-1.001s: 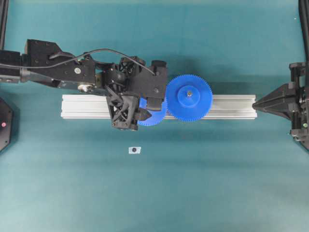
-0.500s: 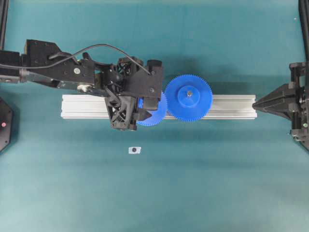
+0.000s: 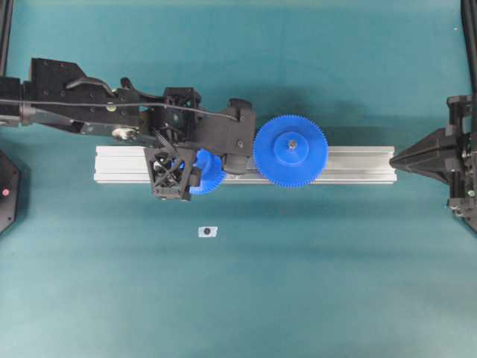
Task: Find the location of the shaft and insert the small gear.
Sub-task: 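Align the gear's bore with the shaft, adjusting position beside the large gear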
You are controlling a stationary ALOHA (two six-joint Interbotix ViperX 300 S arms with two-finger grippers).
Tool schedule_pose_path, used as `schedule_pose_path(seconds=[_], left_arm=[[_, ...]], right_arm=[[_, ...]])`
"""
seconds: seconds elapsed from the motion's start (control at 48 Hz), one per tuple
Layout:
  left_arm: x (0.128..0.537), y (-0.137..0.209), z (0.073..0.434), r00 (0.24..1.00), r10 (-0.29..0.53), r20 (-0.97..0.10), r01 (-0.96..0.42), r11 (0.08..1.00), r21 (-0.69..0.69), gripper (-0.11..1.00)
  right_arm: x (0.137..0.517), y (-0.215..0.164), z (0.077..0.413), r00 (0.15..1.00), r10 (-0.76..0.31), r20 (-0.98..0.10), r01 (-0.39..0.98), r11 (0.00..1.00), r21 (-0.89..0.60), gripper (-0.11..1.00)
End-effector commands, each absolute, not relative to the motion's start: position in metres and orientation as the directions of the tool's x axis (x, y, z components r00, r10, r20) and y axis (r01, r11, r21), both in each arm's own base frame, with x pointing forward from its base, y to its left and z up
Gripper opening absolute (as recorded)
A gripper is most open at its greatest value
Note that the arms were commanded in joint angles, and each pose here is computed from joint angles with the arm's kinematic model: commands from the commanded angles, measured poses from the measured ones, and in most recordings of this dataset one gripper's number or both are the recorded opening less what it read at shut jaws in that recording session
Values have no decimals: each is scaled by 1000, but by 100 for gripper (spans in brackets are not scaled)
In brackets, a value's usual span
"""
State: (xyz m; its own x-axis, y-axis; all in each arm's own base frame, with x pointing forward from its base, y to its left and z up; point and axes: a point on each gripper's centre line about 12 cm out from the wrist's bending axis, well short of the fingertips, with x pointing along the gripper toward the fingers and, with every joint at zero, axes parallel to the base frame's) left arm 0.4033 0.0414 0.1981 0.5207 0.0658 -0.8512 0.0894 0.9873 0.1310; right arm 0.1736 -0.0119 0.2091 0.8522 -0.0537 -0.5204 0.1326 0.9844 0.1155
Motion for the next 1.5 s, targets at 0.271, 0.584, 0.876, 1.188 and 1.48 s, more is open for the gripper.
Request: schedule_pose_path(seconds=[0.271, 0.584, 0.876, 1.188, 1.48], left_arm=[[429, 35, 209, 587, 60, -808, 123, 979, 162, 65], [430, 35, 225, 621, 63, -781, 130, 975, 182, 65], [435, 35, 251, 668, 66, -741, 118, 974, 194, 65], [430, 36, 232, 629, 65, -775, 127, 974, 186, 65], [431, 38, 216, 603, 66, -795, 130, 975, 180, 65]], right_arm=[[175, -13, 212, 857, -58, -513, 142, 982, 127, 6], [174, -13, 214, 862, -58, -503, 141, 982, 127, 6], [174, -13, 214, 861, -58, -505, 141, 982, 127, 6], [174, -13, 213, 861, -59, -505, 142, 982, 127, 6], [174, -13, 213, 861, -59, -506, 142, 982, 127, 6]])
